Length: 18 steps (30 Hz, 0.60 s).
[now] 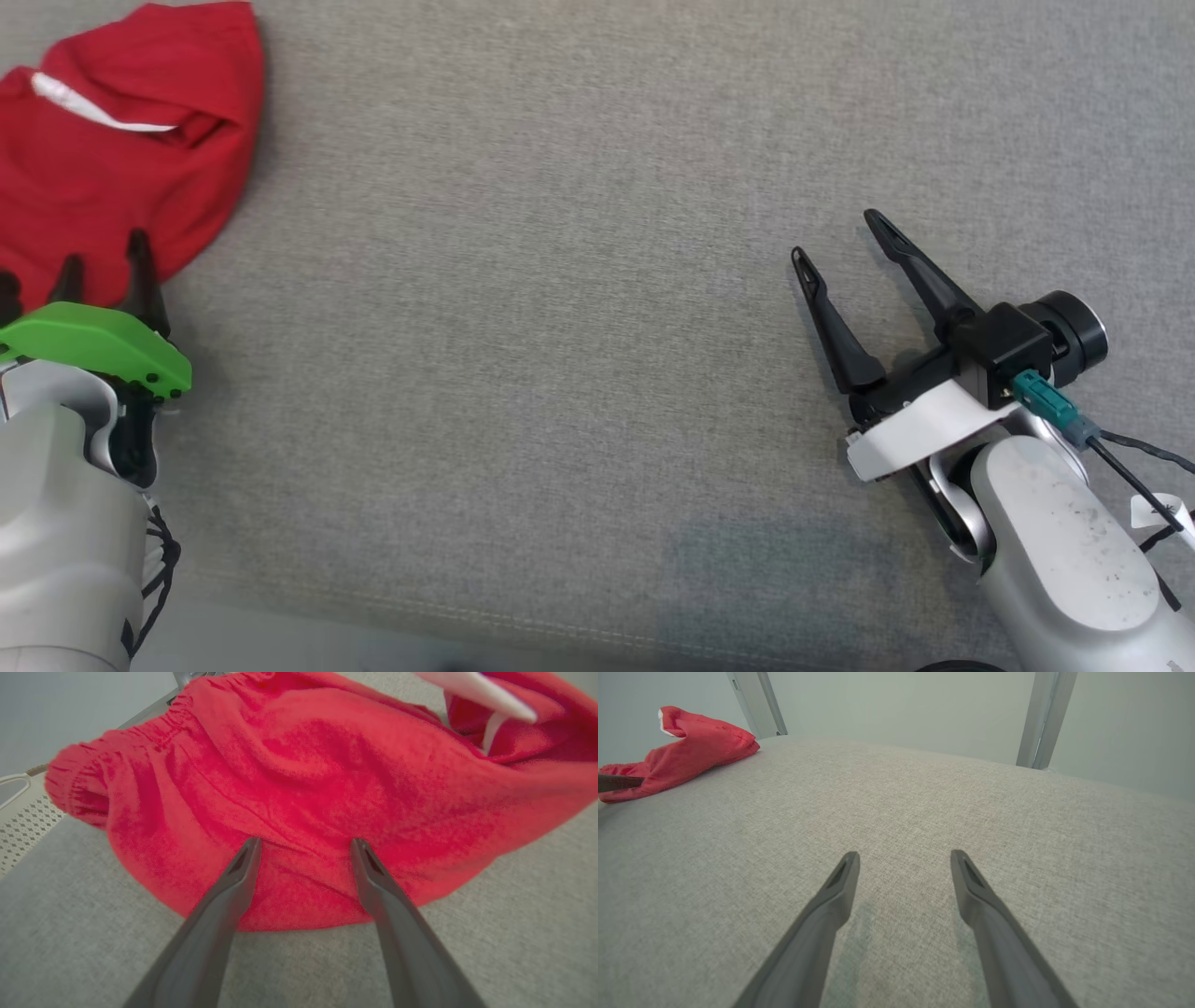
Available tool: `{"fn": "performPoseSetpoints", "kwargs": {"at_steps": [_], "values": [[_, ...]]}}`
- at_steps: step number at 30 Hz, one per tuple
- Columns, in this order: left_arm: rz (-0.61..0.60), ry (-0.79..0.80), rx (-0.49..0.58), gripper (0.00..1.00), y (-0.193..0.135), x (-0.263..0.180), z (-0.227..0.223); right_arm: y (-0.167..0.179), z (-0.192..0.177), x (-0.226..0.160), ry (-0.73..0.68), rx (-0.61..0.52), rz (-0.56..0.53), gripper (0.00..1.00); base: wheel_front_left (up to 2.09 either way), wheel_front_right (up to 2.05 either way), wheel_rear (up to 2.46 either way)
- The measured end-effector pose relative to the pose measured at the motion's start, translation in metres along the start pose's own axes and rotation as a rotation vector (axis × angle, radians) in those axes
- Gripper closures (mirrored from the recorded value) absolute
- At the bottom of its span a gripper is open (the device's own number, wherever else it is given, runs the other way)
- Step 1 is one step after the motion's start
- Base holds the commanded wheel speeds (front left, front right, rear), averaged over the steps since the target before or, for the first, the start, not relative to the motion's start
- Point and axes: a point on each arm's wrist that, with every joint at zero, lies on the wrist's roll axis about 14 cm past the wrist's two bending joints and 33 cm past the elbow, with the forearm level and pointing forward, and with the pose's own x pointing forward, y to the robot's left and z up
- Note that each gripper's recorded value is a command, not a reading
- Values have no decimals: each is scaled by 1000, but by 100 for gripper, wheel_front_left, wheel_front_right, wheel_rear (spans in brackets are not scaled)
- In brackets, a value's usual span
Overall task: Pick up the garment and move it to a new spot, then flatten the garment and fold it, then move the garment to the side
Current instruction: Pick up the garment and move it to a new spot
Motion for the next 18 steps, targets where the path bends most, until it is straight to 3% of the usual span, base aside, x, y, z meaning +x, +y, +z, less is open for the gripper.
{"fn": "performPoseSetpoints", "kwargs": {"at_steps": [6, 7, 13, 18], "values": [[28, 75, -8, 0, -6, 20, -22, -16, -5, -4, 1, 2, -44, 0, 0, 0, 0], [28, 79, -2, 100, -7, 23, -23, -18, -5, -5, 0, 2, -51, 0, 0, 0, 0], [-35, 35, 36, 100, -29, 29, -17, -23, -4, -10, 1, 18, -86, 0, 0, 0, 0], [-172, -44, 47, 100, -74, 22, 1, -18, 5, -12, -12, 40, -102, 0, 0, 0, 0]]}}
